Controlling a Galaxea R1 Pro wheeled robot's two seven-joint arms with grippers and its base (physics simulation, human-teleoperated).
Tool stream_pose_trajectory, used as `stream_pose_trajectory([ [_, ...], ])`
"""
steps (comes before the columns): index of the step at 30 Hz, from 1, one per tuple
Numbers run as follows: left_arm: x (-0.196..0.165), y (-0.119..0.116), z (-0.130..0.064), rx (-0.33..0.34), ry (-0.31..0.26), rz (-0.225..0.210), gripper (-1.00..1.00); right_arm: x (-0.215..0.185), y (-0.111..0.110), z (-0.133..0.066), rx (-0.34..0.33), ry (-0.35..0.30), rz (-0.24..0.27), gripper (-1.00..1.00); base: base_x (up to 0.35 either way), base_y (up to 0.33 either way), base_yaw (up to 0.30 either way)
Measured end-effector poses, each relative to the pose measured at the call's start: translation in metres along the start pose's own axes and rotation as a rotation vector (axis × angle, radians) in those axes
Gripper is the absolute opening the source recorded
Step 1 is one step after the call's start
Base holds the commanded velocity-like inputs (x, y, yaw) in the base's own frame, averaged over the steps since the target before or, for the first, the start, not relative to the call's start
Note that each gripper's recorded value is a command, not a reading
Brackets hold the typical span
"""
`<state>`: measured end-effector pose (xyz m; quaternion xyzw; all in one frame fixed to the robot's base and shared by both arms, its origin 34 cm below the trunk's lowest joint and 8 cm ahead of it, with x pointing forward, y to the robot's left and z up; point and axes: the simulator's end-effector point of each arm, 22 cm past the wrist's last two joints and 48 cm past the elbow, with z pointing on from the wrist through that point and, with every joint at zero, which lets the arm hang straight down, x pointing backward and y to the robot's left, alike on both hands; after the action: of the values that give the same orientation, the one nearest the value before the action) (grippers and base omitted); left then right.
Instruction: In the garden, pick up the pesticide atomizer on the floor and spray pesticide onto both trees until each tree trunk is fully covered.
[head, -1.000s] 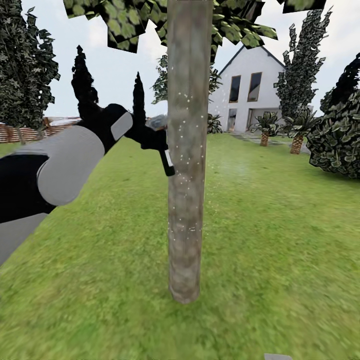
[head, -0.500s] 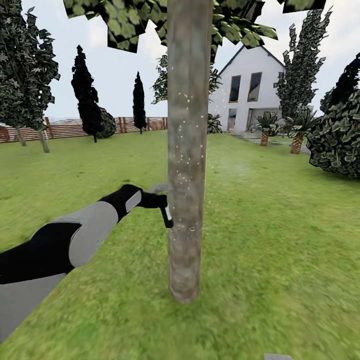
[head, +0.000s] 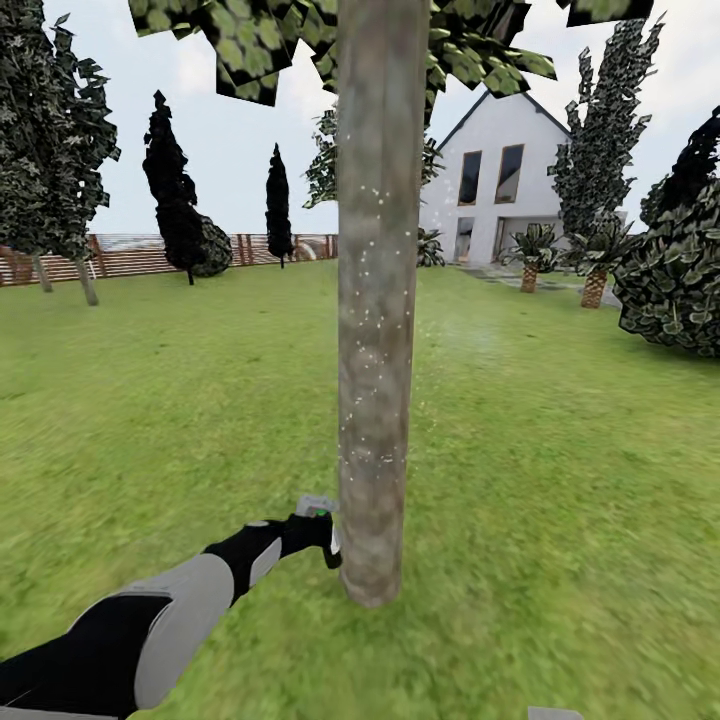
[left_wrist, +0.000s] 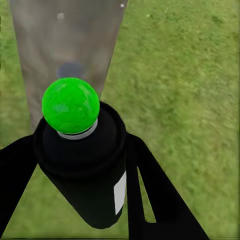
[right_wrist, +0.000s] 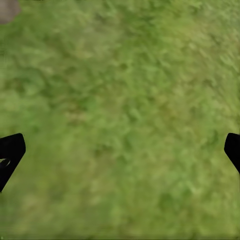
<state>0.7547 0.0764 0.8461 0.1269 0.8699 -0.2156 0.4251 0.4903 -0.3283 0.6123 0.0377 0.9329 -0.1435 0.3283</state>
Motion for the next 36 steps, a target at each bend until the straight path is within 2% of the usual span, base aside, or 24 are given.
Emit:
stream_pose_trajectory([
  [4, 0.018, 0.008, -0.001, -0.009, 0.018, -0.012, -1.0, 0.0, 0.003, 0.0, -0.004, 0.002, 0.001, 1.0, 0.0, 0.496, 0.0],
  [11, 0.021, 0.006, -0.002, -0.007, 0.02, -0.015, -1.0, 0.0, 0.003, -0.001, -0.005, 0.001, 0.001, 1.0, 0.0, 0.697, -0.051],
  [28, 0.021, 0.005, -0.002, -0.003, 0.02, -0.015, -1.0, 0.0, 0.004, -0.001, -0.006, 0.001, 0.002, 1.0, 0.004, 0.7, -0.292],
  [36, 0.021, -0.005, 0.0, 0.01, 0.02, -0.015, -1.0, 0.0, 0.004, -0.001, -0.006, 0.0, 0.002, 1.0, 0.206, 0.7, -0.3],
])
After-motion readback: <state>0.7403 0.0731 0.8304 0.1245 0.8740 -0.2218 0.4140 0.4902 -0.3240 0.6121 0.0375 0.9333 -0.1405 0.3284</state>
